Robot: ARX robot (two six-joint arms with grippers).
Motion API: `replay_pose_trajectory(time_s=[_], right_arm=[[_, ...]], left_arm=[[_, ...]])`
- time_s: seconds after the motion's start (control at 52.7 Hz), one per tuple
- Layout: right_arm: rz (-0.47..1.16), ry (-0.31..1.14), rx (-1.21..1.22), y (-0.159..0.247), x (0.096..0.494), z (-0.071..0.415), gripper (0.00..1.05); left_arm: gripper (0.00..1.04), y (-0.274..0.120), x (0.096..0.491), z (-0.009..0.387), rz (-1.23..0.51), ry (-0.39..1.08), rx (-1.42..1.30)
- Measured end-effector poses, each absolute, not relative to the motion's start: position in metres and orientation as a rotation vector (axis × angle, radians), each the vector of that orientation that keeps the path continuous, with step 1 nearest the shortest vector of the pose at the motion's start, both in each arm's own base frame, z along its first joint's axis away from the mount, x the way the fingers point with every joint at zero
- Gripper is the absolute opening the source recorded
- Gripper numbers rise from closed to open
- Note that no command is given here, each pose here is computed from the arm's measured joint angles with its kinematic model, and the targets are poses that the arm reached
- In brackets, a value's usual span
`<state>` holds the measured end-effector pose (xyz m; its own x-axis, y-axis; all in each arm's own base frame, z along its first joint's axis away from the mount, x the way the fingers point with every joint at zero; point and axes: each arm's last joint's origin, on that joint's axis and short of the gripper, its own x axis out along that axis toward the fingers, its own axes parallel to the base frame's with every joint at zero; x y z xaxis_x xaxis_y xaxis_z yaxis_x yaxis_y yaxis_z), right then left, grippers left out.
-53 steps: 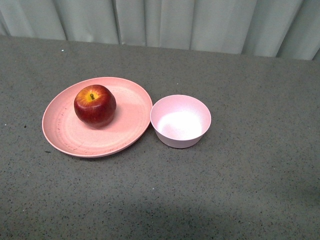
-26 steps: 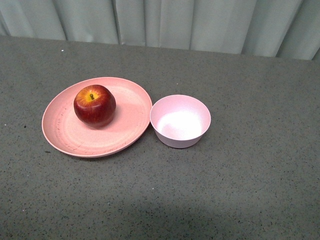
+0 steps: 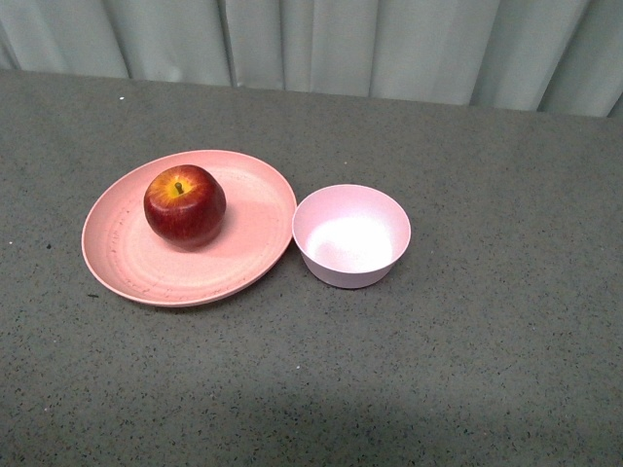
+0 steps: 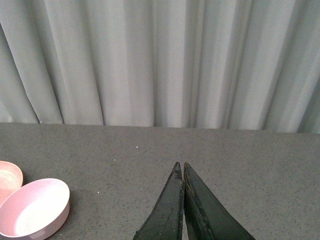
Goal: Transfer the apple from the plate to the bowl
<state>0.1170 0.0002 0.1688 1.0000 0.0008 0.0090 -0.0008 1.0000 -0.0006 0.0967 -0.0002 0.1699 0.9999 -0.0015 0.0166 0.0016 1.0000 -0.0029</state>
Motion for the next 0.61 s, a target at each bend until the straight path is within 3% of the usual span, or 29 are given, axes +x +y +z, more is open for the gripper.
replay_pose_trajectory(time_s=[0.607], right_arm=[[0.003,-0.006,-0.001,0.000,0.098,0.166,0.01]], left_arm=[[0.98,0.000,0.097,0.170,-0.002,-0.017,-0.003]])
